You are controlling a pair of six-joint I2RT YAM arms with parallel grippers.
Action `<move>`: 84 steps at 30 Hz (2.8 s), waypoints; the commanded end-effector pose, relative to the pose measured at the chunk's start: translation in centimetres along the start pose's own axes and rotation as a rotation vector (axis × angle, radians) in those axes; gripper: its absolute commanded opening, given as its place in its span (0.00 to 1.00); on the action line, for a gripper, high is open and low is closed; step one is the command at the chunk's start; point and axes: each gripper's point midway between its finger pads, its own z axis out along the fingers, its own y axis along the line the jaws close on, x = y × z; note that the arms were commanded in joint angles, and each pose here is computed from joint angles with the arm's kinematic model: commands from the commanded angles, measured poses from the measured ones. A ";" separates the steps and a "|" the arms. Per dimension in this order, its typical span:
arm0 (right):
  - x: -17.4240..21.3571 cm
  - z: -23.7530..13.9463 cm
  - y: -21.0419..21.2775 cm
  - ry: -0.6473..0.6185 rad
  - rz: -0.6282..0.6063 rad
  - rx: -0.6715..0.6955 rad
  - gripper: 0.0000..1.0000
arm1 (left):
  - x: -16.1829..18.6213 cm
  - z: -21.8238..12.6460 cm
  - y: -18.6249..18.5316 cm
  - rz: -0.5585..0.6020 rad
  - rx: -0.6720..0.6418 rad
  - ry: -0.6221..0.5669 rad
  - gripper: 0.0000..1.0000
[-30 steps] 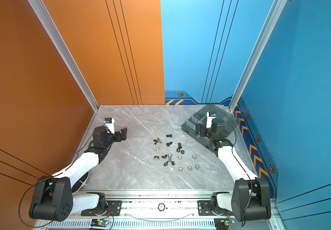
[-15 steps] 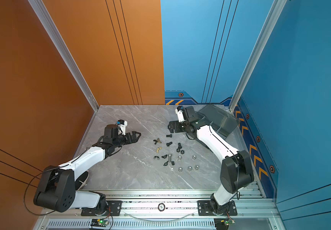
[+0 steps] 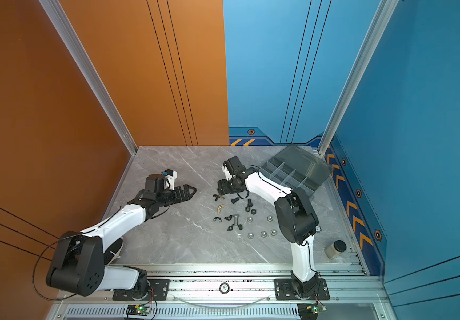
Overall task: Sort the screws and nuts into containers
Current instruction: 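Move the right gripper over the brass wing nut in the parts pile, then lower the right gripper and close it on the brass wing nut, then lift the brass wing nut and carry it over the grey compartment box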
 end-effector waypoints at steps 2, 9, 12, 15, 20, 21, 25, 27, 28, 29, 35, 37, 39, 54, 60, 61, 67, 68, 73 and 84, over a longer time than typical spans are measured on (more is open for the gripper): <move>-0.6 0.5 0.6 -0.001 0.031 -0.011 0.63 | 0.1 -0.8 -0.1 -0.021 0.014 0.006 0.98; -0.4 2.2 0.8 0.015 0.041 -0.026 0.54 | 0.2 -0.8 0.2 -0.033 0.015 0.011 0.98; -0.6 2.4 1.1 0.012 0.044 -0.044 0.52 | 0.4 -0.7 0.2 -0.038 0.022 0.016 0.98; 0.0 3.8 0.7 0.033 0.056 -0.042 0.51 | 0.4 -0.5 0.1 -0.049 0.034 0.017 0.98; 0.0 4.8 0.6 0.037 0.060 -0.046 0.47 | 0.4 -0.1 -0.2 -0.063 0.060 0.024 0.98; 0.0 5.0 0.5 0.037 0.062 -0.042 0.46 | 0.5 0.0 -0.2 -0.066 0.065 0.028 0.98; 0.0 5.6 0.2 0.035 0.062 -0.023 0.41 | 0.5 0.4 -0.3 -0.082 0.084 0.034 0.98; 0.1 5.9 0.0 0.039 0.061 -0.016 0.40 | 0.5 0.5 -0.4 -0.089 0.088 0.037 0.98; 0.1 6.1 -0.1 0.042 0.060 -0.017 0.40 | 0.5 0.6 -0.3 -0.091 0.090 0.039 0.98; 0.2 6.2 0.0 0.045 0.060 -0.020 0.39 | 0.5 0.6 -0.3 -0.094 0.090 0.040 0.98; 0.6 6.7 0.0 0.060 0.067 -0.031 0.37 | 0.8 0.8 -0.2 -0.102 0.088 0.047 0.98; 0.6 6.9 0.0 0.062 0.066 -0.031 0.37 | 0.7 0.8 -0.2 -0.101 0.088 0.046 0.98; 0.7 7.1 -0.1 0.063 0.069 -0.031 0.36 | 0.7 0.8 -0.2 -0.101 0.088 0.047 0.98; 1.5 7.9 -0.2 0.086 0.074 -0.035 0.27 | 1.0 0.8 -0.1 -0.101 0.080 0.059 0.98; 1.7 8.0 -0.3 0.093 0.079 -0.034 0.24 | 0.9 0.7 0.0 -0.095 0.075 0.056 0.98; 1.7 8.0 -0.2 0.092 0.078 -0.034 0.23 | 1.0 0.7 0.0 -0.097 0.075 0.058 0.98; 1.7 8.1 -0.3 0.093 0.081 -0.034 0.12 | 1.1 0.7 0.0 -0.098 0.074 0.061 0.98; 1.7 8.1 -0.4 0.093 0.081 -0.034 0.10 | 1.1 0.7 0.1 -0.099 0.073 0.061 0.98; 1.1 7.6 -0.1 0.076 0.072 -0.050 0.01 | 1.1 0.8 0.1 -0.098 0.074 0.063 0.98; -4.0 1.1 0.4 -0.113 0.009 -0.124 0.00 | 0.7 0.8 -0.5 -0.101 0.094 0.053 0.98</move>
